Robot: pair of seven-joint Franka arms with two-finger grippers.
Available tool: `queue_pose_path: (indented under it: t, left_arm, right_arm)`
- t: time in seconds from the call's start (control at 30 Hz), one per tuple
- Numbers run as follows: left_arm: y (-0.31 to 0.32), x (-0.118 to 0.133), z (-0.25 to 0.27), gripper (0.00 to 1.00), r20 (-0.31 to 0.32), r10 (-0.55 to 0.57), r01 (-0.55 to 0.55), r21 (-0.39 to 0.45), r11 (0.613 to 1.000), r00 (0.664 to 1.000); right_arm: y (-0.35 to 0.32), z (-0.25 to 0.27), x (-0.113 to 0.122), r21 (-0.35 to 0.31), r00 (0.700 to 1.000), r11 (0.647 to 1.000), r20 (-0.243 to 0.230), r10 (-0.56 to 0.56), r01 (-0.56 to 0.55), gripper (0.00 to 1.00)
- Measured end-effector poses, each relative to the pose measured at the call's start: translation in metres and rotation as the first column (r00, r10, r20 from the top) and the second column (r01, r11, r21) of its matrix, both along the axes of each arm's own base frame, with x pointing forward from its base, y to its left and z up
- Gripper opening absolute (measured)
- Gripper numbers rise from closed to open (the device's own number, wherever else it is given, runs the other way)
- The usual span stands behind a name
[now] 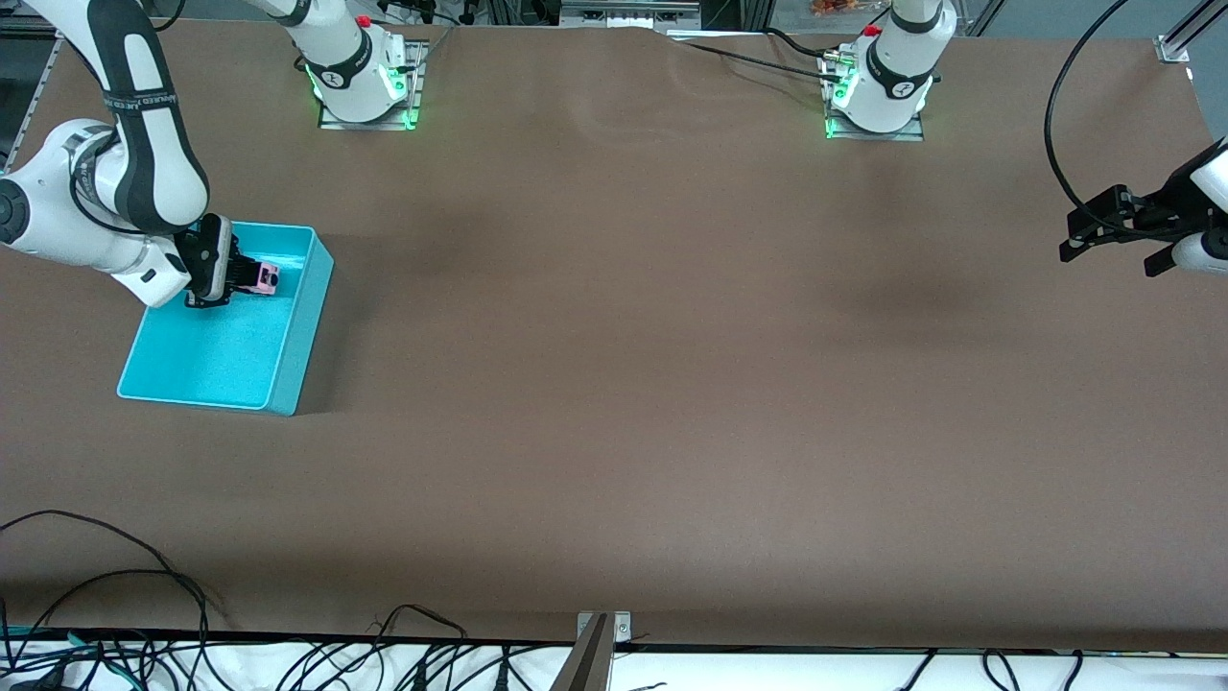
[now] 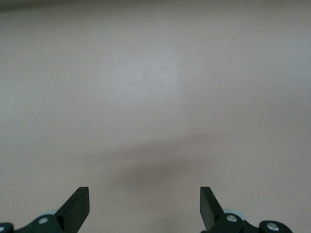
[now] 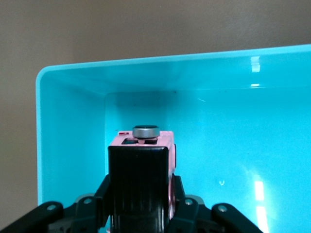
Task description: Wind and store pink jeep toy
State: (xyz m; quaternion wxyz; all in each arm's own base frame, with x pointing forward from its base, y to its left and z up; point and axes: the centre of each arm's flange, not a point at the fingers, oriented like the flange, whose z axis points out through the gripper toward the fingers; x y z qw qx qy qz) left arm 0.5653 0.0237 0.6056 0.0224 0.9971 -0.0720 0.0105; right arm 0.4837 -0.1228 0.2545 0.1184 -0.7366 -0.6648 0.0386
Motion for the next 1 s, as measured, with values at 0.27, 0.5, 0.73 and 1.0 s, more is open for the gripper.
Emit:
queue_pose_path:
  t: [0.27, 0.5, 0.73, 1.0]
  left_arm:
    - [0.000, 0.000, 0.000, 1.00, 0.000, 0.000, 0.000, 0.000, 1.000, 1.000]
    - [0.000, 0.000, 0.000, 1.00, 0.000, 0.000, 0.000, 0.000, 1.000, 1.000]
    - [0.000, 0.000, 0.000, 1.00, 0.000, 0.000, 0.000, 0.000, 1.000, 1.000]
    - [0.000, 0.000, 0.000, 1.00, 0.000, 0.000, 0.000, 0.000, 1.000, 1.000]
  right_arm:
    - [-0.001, -0.010, -0.002, -0.003, 1.000, 1.000, -0.017, -0.011, 0.011, 0.63]
    - [-0.001, -0.013, -0.003, -0.003, 1.000, 1.000, -0.023, -0.014, 0.014, 0.93]
    - [0.006, 0.009, 0.014, 0.015, 1.000, 1.000, -0.010, 0.005, -0.004, 1.00]
    - [0.035, 0.101, 0.073, 0.023, 0.998, 0.998, 0.038, -0.056, 0.055, 1.00]
